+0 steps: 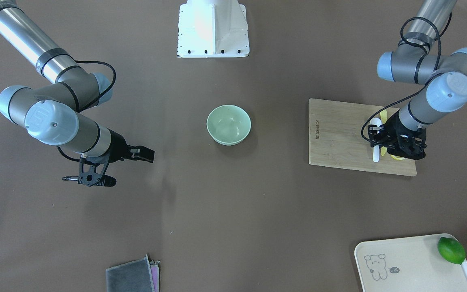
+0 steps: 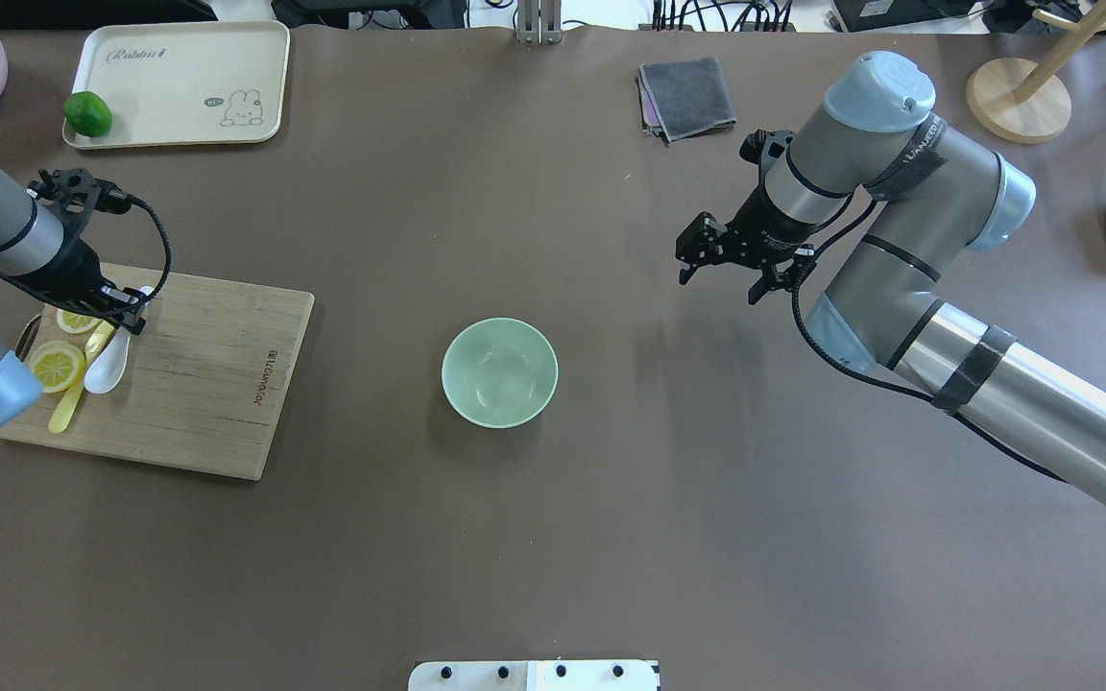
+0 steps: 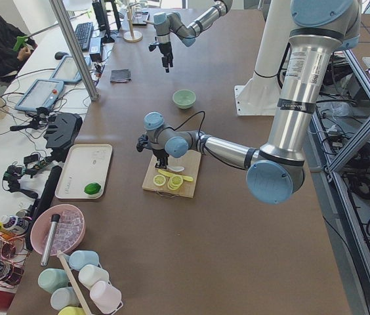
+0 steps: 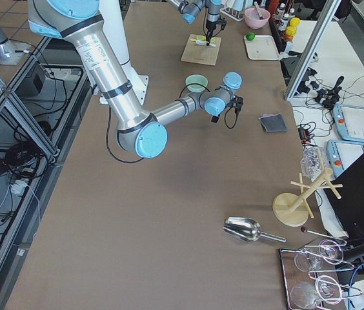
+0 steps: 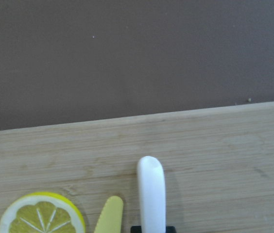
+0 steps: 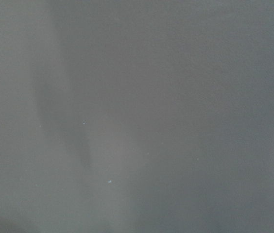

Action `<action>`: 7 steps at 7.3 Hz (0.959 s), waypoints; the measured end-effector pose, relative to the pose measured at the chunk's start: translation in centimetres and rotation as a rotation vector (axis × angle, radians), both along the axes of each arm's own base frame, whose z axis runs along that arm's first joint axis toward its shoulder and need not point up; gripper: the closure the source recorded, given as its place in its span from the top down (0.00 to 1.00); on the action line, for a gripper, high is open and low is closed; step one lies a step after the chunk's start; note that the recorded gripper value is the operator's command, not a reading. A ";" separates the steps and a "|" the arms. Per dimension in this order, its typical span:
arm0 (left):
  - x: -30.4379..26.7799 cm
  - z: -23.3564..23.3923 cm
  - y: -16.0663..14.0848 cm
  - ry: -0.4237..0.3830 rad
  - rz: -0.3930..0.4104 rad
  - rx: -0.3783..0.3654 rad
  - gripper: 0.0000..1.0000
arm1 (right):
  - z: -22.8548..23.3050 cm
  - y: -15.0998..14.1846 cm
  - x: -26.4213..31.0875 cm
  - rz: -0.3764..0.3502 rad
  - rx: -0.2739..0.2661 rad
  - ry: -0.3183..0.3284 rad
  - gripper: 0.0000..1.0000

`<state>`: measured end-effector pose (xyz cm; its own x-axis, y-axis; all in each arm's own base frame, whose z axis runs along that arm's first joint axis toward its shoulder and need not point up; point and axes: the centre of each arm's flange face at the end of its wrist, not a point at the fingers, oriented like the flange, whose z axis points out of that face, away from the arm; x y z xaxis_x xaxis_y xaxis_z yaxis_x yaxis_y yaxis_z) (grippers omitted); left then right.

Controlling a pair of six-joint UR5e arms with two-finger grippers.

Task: Place spoon in bowl
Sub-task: 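Grasp the white spoon handle with the left gripper and lift it, then carry the white spoon with the left gripper over the bowl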

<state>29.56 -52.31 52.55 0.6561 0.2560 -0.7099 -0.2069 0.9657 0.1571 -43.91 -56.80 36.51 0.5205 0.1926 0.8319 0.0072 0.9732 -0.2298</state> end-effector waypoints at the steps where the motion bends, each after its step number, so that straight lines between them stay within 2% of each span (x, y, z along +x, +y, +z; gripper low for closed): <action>1: 0.0 -0.2 0.0 0.003 0.001 -0.001 0.00 | -0.1 -0.2 0.2 0.004 0.000 -0.001 1.00; 3: 0.1 -2.4 0.1 0.030 0.008 -0.014 0.00 | -0.4 -0.7 0.9 0.015 0.001 -0.006 1.00; 4: 0.5 -5.1 -0.2 0.039 0.010 -0.034 0.00 | -0.7 -0.9 1.4 0.017 0.000 -0.014 1.00; 7: 2.6 -13.8 -2.2 0.100 -0.084 -0.155 0.00 | -1.2 -2.0 3.5 0.021 -0.018 -0.041 1.00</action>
